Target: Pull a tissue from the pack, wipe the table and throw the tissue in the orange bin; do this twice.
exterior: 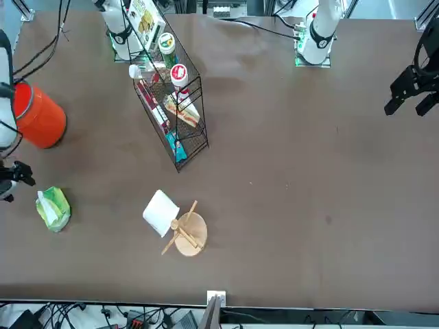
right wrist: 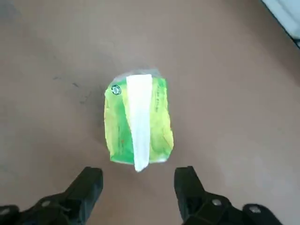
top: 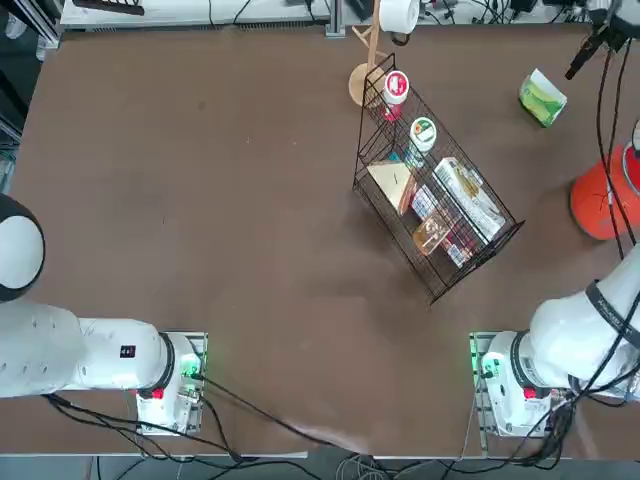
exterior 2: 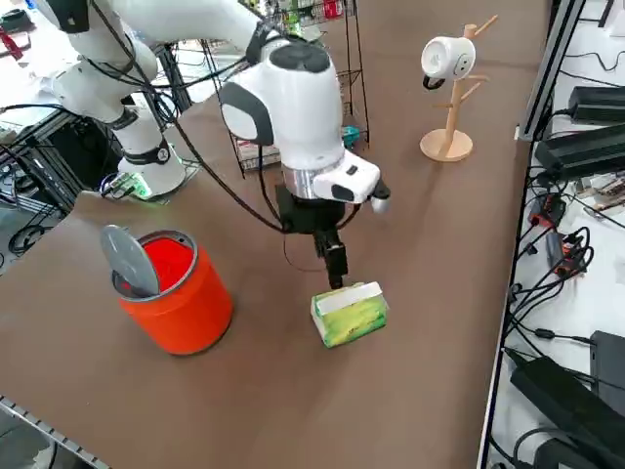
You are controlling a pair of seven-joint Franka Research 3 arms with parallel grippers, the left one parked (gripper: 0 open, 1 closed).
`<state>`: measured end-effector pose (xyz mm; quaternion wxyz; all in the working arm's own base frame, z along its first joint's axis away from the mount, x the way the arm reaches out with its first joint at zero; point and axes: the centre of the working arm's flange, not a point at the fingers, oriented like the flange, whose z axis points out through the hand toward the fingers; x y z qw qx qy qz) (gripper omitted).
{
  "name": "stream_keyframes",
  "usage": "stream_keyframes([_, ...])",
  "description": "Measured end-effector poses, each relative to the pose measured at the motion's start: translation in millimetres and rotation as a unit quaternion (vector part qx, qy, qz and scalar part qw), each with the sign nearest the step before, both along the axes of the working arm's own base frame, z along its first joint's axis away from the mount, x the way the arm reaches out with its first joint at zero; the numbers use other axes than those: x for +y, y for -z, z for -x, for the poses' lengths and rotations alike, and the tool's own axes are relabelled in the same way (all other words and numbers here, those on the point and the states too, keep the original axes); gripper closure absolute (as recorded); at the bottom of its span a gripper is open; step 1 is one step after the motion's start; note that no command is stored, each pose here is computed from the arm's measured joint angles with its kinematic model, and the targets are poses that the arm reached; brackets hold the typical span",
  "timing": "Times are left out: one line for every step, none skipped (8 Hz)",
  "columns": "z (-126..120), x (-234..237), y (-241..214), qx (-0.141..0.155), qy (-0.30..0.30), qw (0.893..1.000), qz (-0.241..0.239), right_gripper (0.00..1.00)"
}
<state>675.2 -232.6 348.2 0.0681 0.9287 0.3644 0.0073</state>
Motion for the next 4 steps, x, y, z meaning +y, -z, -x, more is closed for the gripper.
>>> stream_keyframes([-4.4, 5.5, 9.8, 0.002, -0.024, 1.000, 0.011, 0.08])
stream_keyframes([-7.5, 9.9, 19.3, 0.007, -0.040, 0.999, 0.022, 0.08])
stream_keyframes([-9.4, 12.8, 28.7, 0.011, -0.050, 0.998, 0.028, 0.09])
stream_keyframes([-11.3, 15.1, 37.3, 0.013, -0.059, 0.998, 0.033, 0.11])
